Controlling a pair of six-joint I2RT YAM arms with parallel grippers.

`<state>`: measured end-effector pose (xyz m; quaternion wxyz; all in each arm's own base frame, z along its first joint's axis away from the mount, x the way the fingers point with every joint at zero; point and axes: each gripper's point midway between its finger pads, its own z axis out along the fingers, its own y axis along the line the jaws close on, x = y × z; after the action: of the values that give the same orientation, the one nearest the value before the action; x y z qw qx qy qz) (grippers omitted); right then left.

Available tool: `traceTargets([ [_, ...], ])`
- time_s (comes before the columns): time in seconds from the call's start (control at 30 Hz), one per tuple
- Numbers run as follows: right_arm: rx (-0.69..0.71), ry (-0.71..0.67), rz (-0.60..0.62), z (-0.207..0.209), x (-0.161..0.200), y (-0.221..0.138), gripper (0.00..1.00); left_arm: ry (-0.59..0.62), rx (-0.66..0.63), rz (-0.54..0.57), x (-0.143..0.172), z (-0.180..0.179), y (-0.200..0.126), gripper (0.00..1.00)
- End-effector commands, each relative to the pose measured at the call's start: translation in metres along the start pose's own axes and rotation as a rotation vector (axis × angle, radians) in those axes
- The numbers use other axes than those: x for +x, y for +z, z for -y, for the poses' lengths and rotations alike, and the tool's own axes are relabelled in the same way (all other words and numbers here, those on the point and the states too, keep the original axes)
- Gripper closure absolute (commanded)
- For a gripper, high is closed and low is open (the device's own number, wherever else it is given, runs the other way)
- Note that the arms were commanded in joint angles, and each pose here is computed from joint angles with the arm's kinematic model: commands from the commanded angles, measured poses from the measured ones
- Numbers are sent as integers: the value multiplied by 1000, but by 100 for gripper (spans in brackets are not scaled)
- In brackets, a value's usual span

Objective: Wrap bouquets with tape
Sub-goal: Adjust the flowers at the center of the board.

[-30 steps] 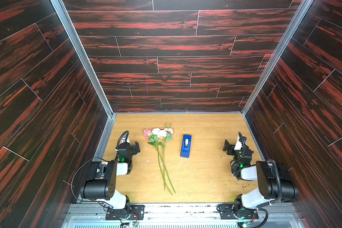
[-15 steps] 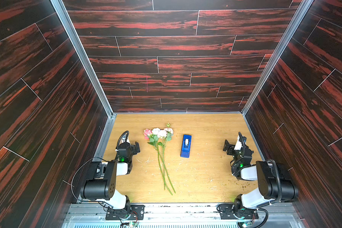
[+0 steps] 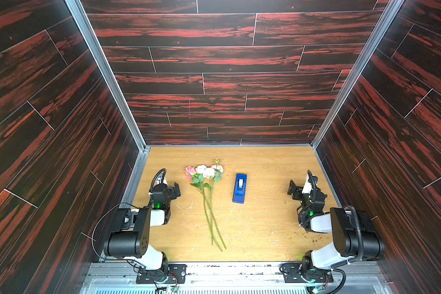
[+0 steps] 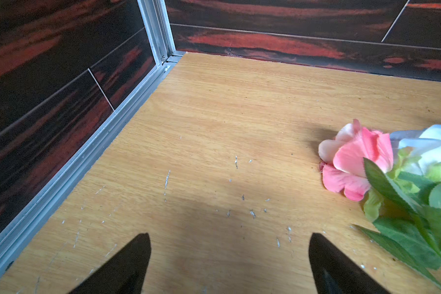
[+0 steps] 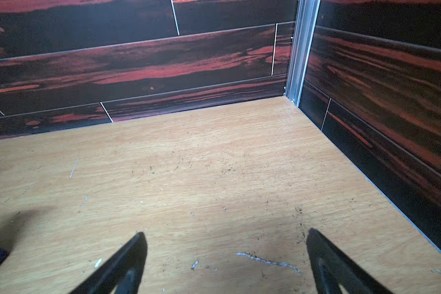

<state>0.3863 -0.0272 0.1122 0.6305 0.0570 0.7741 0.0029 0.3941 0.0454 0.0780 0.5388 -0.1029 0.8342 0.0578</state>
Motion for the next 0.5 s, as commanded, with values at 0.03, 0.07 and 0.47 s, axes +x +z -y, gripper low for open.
traceTargets([
  [0.03,-2,3,17,0,-4,4,2,-18,-2,33,-14,-1,-1,0],
  [0.07,-2,3,17,0,-4,3,2,-17,-2,31,-13,-1,-1,0],
  [0.47,-115,-130,-133,-80,-59,-4,1,-78,-150,-92,-48,-24,-24,0],
])
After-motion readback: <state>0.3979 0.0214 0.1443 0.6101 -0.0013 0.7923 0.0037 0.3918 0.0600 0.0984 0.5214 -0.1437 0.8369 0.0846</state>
